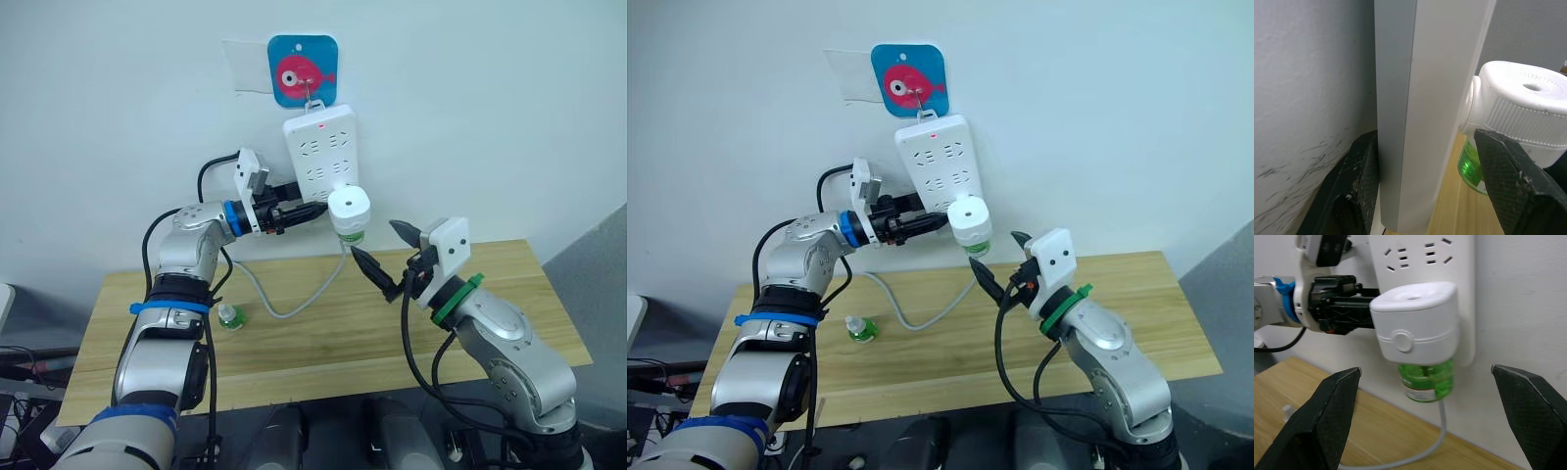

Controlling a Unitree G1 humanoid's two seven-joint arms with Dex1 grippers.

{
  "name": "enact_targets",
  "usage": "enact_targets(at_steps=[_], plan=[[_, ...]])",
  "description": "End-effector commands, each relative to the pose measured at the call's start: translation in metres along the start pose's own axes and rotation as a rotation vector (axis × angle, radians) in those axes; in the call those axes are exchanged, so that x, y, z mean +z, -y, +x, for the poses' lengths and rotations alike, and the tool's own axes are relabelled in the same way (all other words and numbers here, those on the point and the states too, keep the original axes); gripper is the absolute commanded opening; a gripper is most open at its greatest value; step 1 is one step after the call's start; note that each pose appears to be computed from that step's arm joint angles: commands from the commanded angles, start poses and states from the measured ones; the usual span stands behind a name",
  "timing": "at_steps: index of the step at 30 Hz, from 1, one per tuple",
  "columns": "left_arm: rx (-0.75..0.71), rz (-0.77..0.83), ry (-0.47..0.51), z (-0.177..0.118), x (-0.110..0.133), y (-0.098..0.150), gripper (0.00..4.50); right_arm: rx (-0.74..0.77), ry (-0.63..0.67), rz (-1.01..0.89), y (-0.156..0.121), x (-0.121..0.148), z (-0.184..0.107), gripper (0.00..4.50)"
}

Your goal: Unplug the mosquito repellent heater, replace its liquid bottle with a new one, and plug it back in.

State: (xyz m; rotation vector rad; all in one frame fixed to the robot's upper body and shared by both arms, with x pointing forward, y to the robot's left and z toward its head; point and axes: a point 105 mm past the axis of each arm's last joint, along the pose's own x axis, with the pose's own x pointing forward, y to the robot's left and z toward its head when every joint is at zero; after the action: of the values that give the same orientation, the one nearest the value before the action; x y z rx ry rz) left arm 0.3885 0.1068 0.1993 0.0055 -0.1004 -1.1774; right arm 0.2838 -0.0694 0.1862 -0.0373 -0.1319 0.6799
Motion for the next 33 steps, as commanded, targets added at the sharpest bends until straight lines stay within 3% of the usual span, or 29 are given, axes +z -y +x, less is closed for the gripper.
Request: enact_targets(at_steps=[1,5,9,31,33], plan=[[-0.053,0.056,0.051,0.01,0.024,0.007,3.03,0.007,0.063,-0.015,-0.006,0.017,0.001,4.5],[-0.044,0.057,0.051,0.01,0.024,0.006,2.53,-0.004,0.068,-0.006,-0.006,0.019,0.005,4.5],[-0.038,0.055,0.05,0.008,0.023,0.004,1.32,-0.025,0.069,-0.008,-0.006,0.02,0.009,4.5],[0.004,0.086,0.037,0.008,0.022,-0.001,1.32,-0.157,0.069,-0.115,-0.01,0.034,0.051,4.5],[0.007,0.087,0.036,0.006,0.022,-0.001,1.32,-0.156,0.073,-0.116,-0.01,0.034,0.052,4.12]])
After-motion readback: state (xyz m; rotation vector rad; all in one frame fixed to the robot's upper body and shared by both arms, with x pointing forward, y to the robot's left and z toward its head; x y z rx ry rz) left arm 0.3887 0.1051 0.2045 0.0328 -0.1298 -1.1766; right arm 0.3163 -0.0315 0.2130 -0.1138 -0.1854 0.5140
